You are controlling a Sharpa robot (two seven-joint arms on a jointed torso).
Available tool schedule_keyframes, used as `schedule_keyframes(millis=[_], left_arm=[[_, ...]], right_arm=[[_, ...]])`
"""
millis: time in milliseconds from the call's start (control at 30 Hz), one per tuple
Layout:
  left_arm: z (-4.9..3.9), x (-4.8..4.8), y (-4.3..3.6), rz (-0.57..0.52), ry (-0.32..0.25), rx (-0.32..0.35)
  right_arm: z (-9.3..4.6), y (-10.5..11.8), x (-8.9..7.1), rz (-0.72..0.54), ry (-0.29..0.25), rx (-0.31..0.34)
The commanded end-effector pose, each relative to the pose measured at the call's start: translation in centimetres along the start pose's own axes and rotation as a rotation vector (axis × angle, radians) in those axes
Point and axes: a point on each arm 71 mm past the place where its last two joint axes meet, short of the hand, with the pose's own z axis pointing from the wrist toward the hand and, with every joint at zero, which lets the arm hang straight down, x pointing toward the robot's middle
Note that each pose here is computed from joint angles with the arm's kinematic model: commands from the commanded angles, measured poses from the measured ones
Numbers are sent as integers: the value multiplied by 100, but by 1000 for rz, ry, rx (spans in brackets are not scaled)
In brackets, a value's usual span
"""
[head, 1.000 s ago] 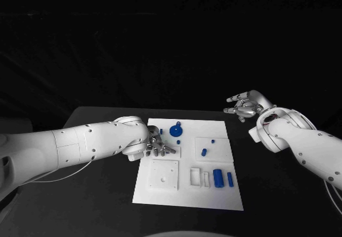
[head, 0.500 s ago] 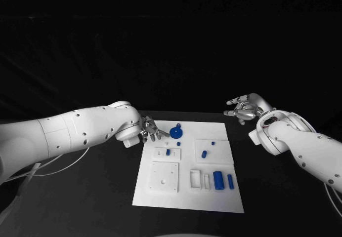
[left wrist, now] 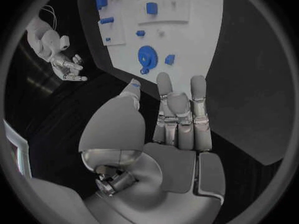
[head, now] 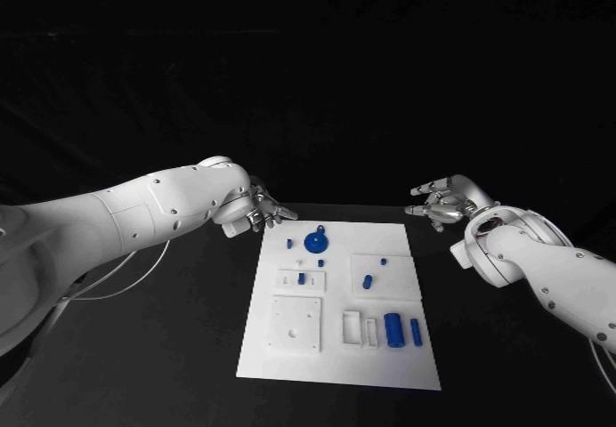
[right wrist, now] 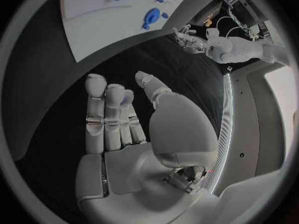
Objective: Assemble the parts on the task board
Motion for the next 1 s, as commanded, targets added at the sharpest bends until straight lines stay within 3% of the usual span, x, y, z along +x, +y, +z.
schedule_keyframes(millis=[33,167,467,1000], left_arm=[[41,2,-45,51,66,11],[106,-25,-57,72,57,-3],[214,19,-17,117,59,-24],[239,81,59,130,108,-38]], right_arm=[[-6,24,17,2,14,-11],[-11,36,17,3,15,-13],[-21,56,13,4,15,-18],[-17,50,12,4,16,-14]])
